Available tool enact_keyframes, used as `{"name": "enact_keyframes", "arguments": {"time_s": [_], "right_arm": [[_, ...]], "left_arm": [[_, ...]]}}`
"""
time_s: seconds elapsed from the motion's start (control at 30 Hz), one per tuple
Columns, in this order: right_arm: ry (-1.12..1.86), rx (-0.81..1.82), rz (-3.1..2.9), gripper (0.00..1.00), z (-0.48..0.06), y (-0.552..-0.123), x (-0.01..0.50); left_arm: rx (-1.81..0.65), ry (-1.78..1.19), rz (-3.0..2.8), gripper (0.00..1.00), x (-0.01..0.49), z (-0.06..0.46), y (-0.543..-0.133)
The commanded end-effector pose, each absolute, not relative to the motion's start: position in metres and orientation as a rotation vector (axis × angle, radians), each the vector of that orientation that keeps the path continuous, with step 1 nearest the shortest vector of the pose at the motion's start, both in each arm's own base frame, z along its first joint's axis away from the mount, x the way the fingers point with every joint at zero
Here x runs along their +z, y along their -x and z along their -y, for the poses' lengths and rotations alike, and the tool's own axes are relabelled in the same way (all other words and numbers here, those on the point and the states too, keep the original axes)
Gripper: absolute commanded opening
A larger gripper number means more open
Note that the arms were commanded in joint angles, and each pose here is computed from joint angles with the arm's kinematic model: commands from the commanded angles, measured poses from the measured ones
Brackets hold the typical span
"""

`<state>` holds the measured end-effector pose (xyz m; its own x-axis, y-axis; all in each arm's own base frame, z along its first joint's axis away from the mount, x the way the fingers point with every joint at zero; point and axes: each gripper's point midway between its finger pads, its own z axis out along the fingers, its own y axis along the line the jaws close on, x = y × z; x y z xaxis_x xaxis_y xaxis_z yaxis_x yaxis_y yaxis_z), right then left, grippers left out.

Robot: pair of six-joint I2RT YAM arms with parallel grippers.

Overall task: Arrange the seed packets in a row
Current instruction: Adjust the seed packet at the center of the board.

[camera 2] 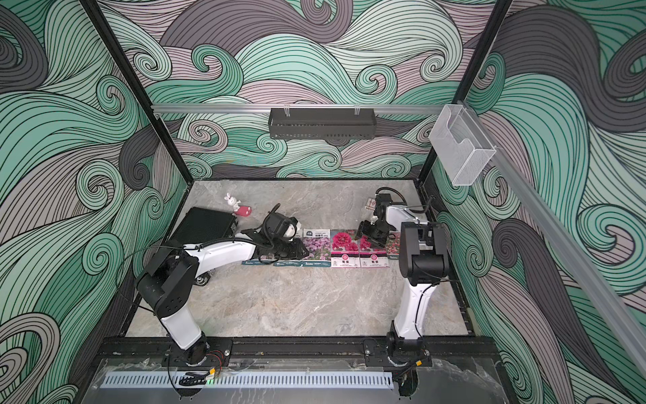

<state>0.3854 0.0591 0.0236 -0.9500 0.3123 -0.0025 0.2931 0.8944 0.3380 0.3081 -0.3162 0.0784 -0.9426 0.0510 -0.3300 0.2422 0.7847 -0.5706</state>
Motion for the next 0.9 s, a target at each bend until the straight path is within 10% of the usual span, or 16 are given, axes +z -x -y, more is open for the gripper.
{"name": "enact_keyframes", "arguments": {"time_s": [0.0, 0.87], "right_arm": [[-0.500, 0.486, -3.023, 0.73, -0.050, -0.386, 0.017], [-0.425, 0.519, -3.045, 0.72, -0.069, -0.381, 0.015]], "left_arm": [[-0.944, -0.243, -2.653, 0.32, 0.086, 0.325, -0.313], [-0.960, -0.237, -2.660, 0.31, 0.081, 0.327, -0.312]]}}
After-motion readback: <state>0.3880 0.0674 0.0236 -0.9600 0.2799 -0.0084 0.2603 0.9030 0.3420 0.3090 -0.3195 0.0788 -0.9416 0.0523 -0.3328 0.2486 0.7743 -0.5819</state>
